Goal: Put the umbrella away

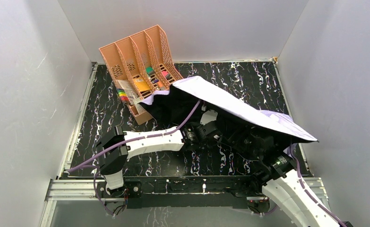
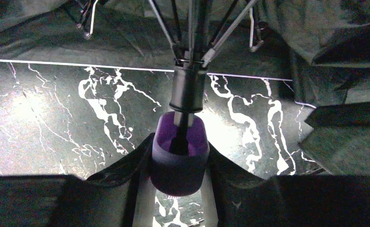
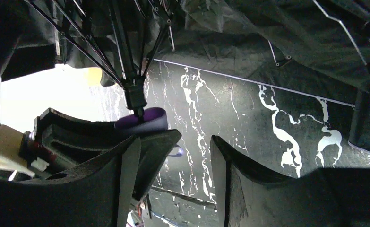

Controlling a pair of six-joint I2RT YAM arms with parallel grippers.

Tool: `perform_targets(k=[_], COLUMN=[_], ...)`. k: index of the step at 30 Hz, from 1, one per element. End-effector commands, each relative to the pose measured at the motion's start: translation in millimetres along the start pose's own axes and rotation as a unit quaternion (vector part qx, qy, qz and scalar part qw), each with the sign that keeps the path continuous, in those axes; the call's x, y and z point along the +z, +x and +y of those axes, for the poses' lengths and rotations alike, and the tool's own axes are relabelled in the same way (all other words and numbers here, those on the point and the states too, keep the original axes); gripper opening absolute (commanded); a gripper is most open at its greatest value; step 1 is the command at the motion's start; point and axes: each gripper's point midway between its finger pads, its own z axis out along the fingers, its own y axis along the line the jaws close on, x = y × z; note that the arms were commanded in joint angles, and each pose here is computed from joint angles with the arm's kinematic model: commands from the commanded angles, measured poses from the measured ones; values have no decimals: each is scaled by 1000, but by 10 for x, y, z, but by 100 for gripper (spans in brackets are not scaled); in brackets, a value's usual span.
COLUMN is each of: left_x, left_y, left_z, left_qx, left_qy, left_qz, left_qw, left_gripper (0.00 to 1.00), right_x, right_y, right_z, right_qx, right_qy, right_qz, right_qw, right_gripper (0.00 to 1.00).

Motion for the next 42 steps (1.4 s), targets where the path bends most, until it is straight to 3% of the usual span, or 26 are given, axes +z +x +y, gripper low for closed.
perform_targets(k=[1,5,18,25,32,38,42], left_x=[23,-71,53,283,611,797,870], left_y=[-140,-284,-457,-250,121,436,626], left_z=[429,362,432,418,389,445,491], left_qx=[-16,-22,-50,-31,-19,-18,-21], left_qy=[-56,-34,-32,-24,-16,-23,-24], left_qz=[-6,-28,-23,-6,29,59,78], left_qw=[998,999,998,999,999,998,996], left_gripper=[0,0,0,0,0,0,0], right_x=[76,224,21,-424,-828,-977,-844], right_y=[-16,121,-262,-636,-613,-783,-940], right_z=[-12,-172,-270,304,1136,1596,1718], right_qx=[14,14,-19,-77,-191,-250,-256], right_qy=[2,34,88,5,-124,-142,-112], right_qz=[-4,28,-42,-110,-58,-46,-46], right_qw=[1000,999,995,991,972,957,959], right_gripper=[64,64,66,63,59,53,46])
